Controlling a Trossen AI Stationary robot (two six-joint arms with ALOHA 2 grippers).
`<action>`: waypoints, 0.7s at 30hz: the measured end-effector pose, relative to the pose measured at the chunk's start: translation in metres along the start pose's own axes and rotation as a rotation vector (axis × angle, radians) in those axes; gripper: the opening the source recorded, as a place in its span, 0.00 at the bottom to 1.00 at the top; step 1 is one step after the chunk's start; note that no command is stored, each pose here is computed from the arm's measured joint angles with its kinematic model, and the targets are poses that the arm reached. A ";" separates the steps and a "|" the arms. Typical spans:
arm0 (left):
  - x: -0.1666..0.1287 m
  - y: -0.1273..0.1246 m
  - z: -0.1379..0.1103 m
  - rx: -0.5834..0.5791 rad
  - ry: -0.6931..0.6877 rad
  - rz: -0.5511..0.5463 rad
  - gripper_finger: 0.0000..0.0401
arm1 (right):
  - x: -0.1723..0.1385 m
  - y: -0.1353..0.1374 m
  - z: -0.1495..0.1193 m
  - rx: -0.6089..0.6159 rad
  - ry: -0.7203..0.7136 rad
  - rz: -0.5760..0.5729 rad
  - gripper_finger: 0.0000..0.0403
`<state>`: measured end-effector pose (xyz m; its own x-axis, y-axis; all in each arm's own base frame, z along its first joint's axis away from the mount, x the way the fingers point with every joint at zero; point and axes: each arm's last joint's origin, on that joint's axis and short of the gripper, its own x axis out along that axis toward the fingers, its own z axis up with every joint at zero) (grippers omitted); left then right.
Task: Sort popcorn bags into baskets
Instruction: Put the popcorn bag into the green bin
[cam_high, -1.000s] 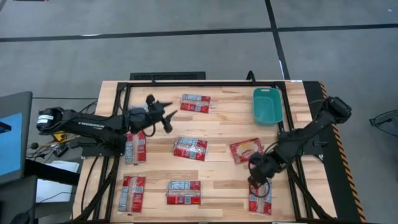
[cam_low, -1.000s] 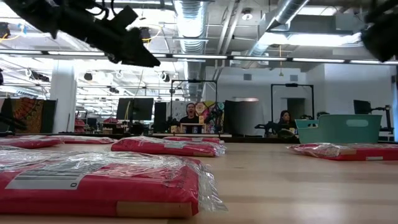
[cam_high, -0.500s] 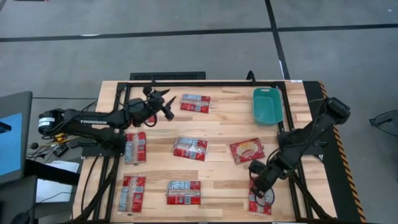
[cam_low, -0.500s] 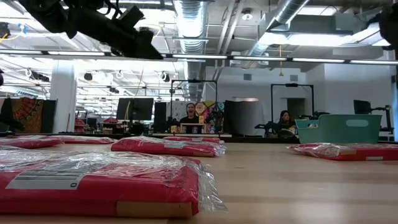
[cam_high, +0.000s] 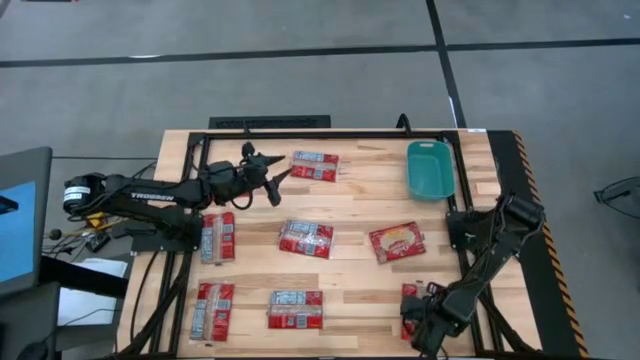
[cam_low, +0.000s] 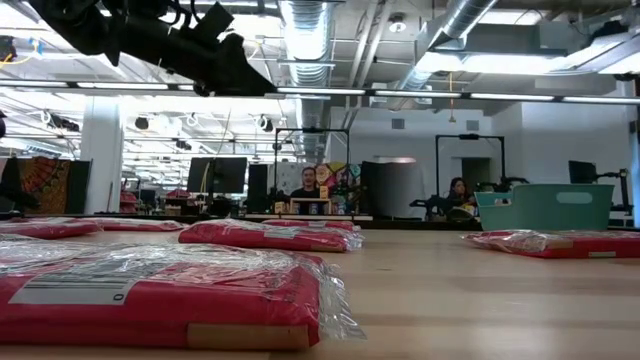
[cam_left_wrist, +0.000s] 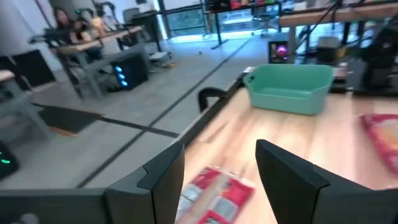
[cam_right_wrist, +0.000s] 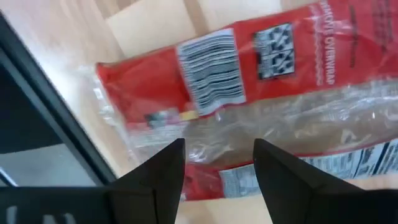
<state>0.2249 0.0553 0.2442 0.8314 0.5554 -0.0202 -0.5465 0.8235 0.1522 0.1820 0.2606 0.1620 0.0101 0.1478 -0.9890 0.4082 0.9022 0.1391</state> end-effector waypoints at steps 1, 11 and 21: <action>-0.001 -0.002 0.000 -0.005 0.003 -0.013 0.47 | -0.002 0.003 0.000 -0.002 0.003 -0.019 0.53; -0.008 -0.019 0.002 -0.019 0.000 -0.083 0.47 | -0.013 0.029 -0.004 -0.042 -0.187 -0.020 0.53; -0.018 -0.037 0.000 0.024 0.028 -0.131 0.47 | 0.023 0.041 -0.004 -0.157 -0.200 -0.043 0.57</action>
<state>0.2301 0.0152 0.2390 0.8920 0.4467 -0.0694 -0.4306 0.8864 0.1701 0.1957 0.3024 0.1447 0.1829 0.0384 -0.9824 0.2657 0.9601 0.0870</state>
